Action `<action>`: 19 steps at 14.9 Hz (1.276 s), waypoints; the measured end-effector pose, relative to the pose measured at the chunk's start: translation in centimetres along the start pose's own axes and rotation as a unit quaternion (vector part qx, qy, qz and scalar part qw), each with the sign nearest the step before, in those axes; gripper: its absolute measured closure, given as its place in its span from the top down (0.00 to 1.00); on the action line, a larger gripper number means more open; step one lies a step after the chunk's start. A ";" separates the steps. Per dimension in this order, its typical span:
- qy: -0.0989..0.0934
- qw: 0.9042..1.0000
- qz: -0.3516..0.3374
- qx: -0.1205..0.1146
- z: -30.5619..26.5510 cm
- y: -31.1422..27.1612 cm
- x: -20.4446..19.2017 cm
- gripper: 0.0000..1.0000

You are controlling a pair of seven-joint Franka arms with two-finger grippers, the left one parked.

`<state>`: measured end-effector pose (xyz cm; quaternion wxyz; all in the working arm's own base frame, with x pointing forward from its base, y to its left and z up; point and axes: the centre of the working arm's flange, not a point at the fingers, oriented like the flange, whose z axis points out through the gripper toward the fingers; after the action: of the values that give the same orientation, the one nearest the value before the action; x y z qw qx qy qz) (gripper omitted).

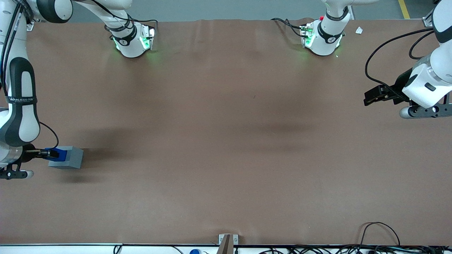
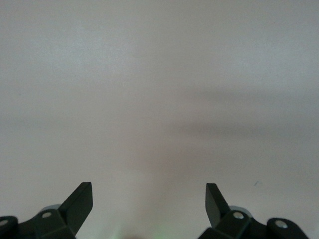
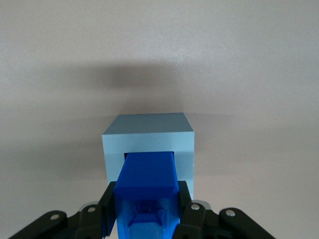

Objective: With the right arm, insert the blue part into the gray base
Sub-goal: 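Lower the blue block into the gray base's opening, then open the right gripper and lift it off the block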

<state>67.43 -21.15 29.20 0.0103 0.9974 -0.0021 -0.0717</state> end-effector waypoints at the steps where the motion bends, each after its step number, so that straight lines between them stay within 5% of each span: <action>1: -0.002 1.000 -0.001 0.000 0.3 -0.1 0.1 0.51; 5: -0.001 1.000 -0.002 0.000 0.4 -0.1 0.3 0.51; 11: 0.007 1.000 -0.001 -0.003 -0.4 0.1 0.5 0.99; 19: 0.089 0.996 -0.029 -0.006 -18.1 -6.8 -1.9 1.00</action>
<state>68.11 -14.02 47.25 0.0141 0.9994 0.0281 0.0167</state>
